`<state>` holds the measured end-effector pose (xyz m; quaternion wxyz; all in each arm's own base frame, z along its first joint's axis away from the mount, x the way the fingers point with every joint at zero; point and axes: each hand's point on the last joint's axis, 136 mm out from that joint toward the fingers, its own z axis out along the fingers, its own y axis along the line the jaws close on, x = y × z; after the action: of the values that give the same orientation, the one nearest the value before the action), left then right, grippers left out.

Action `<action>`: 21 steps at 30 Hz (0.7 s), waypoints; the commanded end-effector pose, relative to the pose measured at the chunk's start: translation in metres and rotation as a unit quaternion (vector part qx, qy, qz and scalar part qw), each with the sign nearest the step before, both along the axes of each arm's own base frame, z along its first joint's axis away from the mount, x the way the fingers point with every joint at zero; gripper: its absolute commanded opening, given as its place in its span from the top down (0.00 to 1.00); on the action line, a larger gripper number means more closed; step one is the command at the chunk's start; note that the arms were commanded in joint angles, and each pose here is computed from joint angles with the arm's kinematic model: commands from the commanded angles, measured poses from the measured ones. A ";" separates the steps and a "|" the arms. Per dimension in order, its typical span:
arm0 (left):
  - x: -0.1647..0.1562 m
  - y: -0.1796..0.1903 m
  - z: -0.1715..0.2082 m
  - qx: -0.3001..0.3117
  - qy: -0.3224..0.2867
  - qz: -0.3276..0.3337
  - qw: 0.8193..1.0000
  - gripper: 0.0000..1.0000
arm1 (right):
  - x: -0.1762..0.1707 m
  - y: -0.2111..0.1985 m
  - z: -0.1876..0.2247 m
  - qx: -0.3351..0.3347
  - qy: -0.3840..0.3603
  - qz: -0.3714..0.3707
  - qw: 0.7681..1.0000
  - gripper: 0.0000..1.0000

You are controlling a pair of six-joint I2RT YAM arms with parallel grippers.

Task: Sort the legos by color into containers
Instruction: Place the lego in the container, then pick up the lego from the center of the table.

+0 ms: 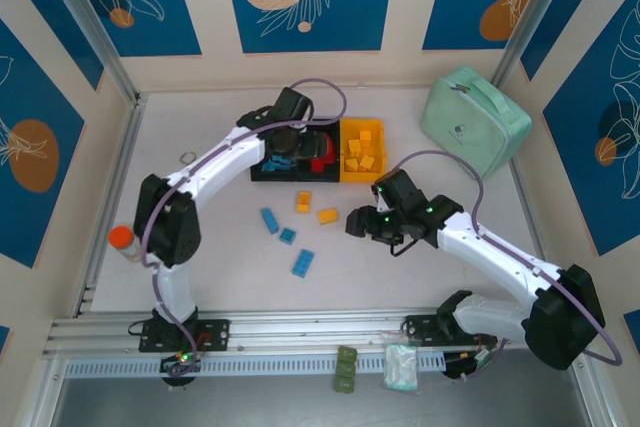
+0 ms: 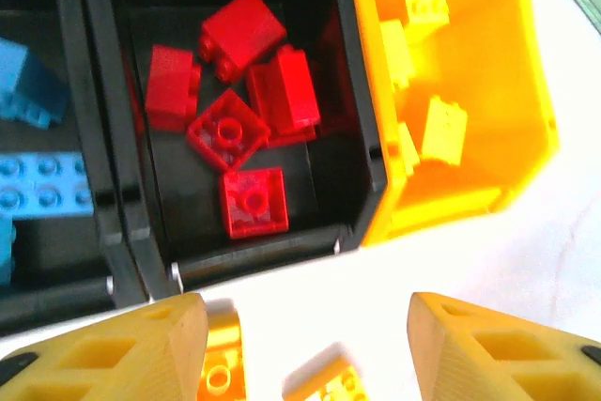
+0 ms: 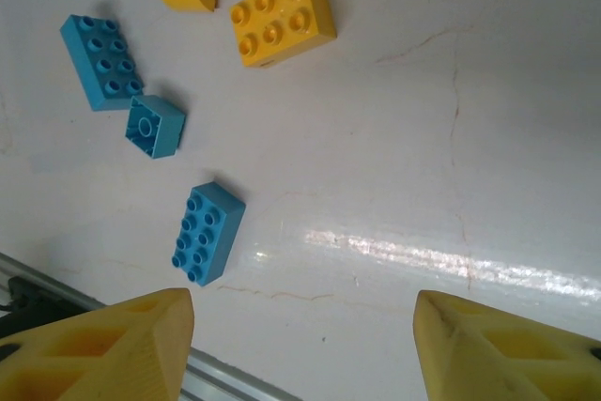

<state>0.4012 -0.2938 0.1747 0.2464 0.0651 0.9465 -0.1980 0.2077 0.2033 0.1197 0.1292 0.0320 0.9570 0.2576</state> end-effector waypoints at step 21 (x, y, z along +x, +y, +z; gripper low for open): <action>-0.176 0.098 -0.057 -0.078 0.066 0.046 0.994 0.29 | 0.081 0.062 -0.046 -0.166 -0.012 0.100 0.981 0.29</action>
<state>0.2354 -0.2012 0.1225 0.2023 0.0109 0.9454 -0.2554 0.2869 0.2666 0.0806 0.1246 -0.0765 0.9799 0.1358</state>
